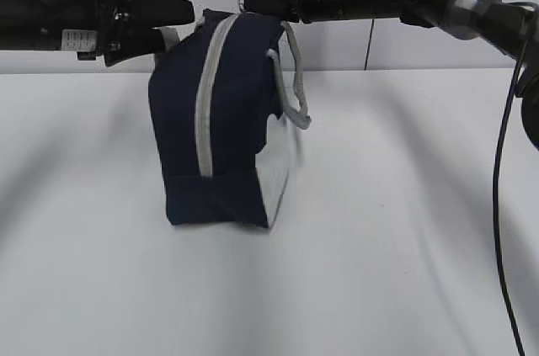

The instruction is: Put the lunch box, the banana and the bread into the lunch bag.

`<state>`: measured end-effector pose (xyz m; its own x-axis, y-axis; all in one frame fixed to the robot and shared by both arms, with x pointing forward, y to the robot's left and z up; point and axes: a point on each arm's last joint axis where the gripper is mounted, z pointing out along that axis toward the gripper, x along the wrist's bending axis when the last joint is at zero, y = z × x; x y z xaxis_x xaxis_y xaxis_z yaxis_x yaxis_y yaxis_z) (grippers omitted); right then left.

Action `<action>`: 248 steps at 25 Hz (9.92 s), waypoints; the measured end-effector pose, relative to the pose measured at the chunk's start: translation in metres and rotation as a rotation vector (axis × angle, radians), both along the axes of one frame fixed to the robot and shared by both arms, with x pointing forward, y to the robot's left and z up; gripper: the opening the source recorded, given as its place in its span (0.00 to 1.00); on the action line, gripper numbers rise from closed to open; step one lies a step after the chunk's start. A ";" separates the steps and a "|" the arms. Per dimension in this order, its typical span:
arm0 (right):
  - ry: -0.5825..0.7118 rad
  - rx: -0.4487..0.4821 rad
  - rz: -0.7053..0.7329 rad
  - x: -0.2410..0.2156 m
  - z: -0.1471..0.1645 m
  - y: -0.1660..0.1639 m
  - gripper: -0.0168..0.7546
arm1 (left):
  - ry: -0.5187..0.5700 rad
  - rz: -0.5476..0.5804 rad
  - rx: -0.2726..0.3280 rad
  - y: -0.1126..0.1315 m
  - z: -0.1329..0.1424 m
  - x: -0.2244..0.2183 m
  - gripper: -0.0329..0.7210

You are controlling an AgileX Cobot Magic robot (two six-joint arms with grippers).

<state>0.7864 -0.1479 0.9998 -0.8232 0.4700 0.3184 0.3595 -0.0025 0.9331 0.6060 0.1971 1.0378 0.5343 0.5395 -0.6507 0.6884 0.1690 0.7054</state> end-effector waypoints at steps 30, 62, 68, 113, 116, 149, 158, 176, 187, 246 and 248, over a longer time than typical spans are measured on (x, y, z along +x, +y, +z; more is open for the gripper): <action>-0.002 -0.009 -0.007 0.001 0.000 0.000 0.00 | 0.432 -0.110 0.199 0.043 0.003 -0.030 0.76; -0.005 -0.037 -0.008 0.001 -0.002 -0.001 0.00 | 0.067 -0.005 0.272 -0.006 0.026 0.110 0.66; -0.007 -0.041 -0.012 0.001 -0.002 -0.001 0.00 | 0.099 -0.058 0.274 -0.020 0.017 0.109 0.62; 0.054 -0.054 -0.208 0.016 -0.009 -0.014 0.00 | 0.032 -0.194 0.285 -0.032 0.020 0.100 0.06; 0.086 -0.051 -0.213 0.019 -0.024 -0.014 0.00 | 0.021 -0.210 0.279 -0.033 0.021 0.099 0.06; 0.225 -0.017 -0.249 0.025 -0.077 -0.014 0.00 | 0.009 -0.249 0.294 -0.033 0.018 0.097 0.06; 0.225 -0.058 -0.312 0.031 -0.086 -0.026 0.37 | 0.049 -0.234 0.266 -0.034 0.021 0.096 0.41; 0.045 -0.015 -0.234 0.029 -0.013 -0.024 0.70 | 0.028 -0.139 0.380 -0.016 0.065 0.078 0.81; 0.069 0.014 -0.068 0.000 0.048 -0.016 0.70 | 0.180 -0.078 0.578 0.003 0.077 0.057 0.76; 0.030 -0.238 -0.532 -0.329 0.074 -0.035 0.70 | -0.066 0.280 0.678 0.080 0.018 -0.342 0.59; 0.026 -0.234 -0.532 -0.337 0.073 -0.039 0.70 | -0.070 0.283 0.681 0.080 0.018 -0.343 0.56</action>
